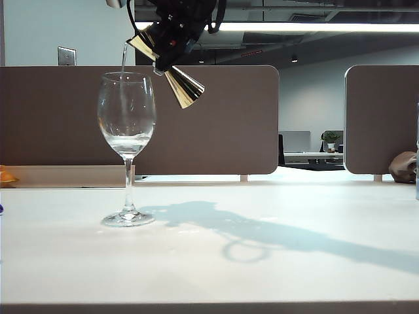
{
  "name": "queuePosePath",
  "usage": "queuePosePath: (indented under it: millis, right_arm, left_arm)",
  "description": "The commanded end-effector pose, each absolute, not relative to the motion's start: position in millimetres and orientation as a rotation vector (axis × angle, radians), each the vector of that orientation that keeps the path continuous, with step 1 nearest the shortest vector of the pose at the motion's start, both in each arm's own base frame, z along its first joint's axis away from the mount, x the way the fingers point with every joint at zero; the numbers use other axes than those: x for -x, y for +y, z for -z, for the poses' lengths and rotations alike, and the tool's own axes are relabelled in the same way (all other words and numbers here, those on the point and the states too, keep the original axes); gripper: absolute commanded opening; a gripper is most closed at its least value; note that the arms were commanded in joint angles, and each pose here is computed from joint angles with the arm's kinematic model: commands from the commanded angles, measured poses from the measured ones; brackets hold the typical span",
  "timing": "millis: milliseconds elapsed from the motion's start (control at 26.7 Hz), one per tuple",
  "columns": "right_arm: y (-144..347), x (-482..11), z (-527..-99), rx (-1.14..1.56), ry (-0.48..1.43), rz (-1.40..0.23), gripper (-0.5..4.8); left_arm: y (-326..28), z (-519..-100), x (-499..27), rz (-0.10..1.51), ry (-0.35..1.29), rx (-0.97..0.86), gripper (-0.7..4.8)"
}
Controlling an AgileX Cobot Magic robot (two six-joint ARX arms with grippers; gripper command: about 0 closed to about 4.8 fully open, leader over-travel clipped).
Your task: Pick up the jigger and pour the water inside into the glass.
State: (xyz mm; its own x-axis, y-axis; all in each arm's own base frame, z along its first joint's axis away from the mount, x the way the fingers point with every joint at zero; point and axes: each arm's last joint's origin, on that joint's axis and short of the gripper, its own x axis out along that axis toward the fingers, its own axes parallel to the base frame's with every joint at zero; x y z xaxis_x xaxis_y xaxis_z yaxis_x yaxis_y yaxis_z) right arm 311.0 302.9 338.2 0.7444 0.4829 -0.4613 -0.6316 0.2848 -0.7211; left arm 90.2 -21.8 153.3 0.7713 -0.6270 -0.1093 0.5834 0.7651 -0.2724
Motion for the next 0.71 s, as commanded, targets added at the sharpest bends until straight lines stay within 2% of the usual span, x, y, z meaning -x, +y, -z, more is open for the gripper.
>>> queuePosePath:
  millis: [37,712]
  right_arm:
    - [302.9,-309.7,-345.7,1.084,0.122,-0.723,-0.01]
    - [303.4,-311.3,-349.4,1.391,-0.017,-0.710,-0.01]
  left_arm:
    - [-21.7,-153.0,-90.2,0.665,0.199,0.223,-0.05]
    - [-21.7,-153.0,-90.2,0.665,0.199,0.223,-0.05]
